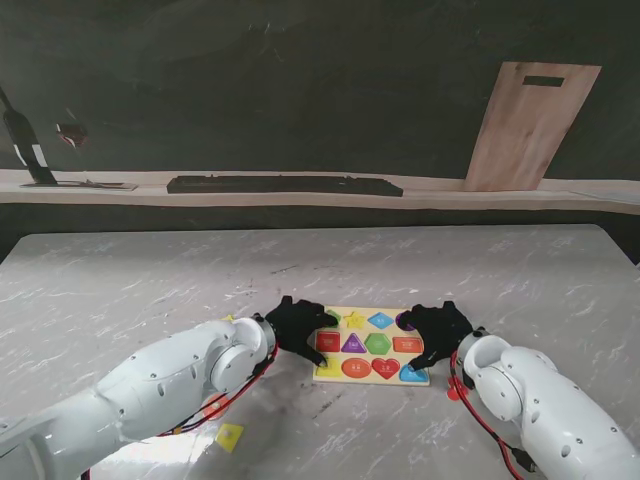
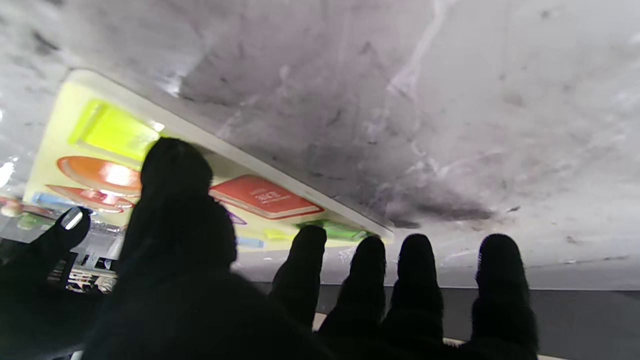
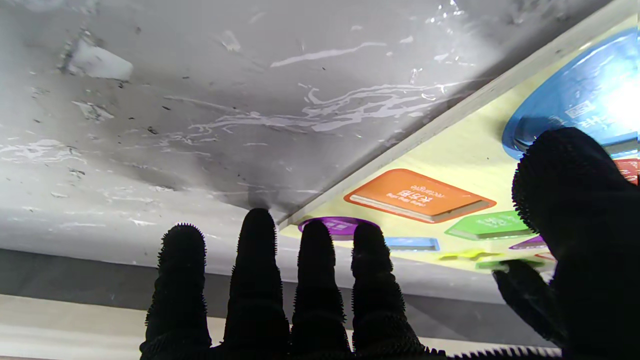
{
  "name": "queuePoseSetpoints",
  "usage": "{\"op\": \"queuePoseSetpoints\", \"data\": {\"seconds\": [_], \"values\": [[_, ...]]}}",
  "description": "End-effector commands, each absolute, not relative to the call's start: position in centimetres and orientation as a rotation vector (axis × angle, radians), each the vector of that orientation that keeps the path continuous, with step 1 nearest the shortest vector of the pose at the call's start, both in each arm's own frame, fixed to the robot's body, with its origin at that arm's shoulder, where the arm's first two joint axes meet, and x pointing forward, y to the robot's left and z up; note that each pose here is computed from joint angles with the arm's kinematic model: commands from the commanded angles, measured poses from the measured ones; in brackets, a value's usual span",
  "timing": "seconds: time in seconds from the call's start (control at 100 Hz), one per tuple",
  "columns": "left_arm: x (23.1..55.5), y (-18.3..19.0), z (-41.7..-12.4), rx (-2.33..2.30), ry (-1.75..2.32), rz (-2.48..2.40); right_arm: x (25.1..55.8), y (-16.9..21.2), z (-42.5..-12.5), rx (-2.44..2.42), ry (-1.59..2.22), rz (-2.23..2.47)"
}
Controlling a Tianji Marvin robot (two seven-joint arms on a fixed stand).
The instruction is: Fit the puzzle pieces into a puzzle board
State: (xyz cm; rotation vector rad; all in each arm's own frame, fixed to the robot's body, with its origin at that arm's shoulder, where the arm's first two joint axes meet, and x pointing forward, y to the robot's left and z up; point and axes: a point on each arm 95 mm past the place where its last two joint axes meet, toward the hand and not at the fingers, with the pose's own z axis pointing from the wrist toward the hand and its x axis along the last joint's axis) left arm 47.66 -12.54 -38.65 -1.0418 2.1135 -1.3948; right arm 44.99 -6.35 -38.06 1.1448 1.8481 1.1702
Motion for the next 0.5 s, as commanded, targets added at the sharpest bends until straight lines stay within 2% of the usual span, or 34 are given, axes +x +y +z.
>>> {"op": "queuePoseSetpoints", "data": {"seconds": [0.0,0.49], "values": [[47.9,-12.4,-38.4,-1.019,2.119,-1.380,44.1,-6.2,-39.5,1.159,1.890,1.154],[46.6,-10.8,-38.8,-0.779,2.271,-1.164,43.5,-4.6,-39.9,1.121,1.977,1.189]]}}
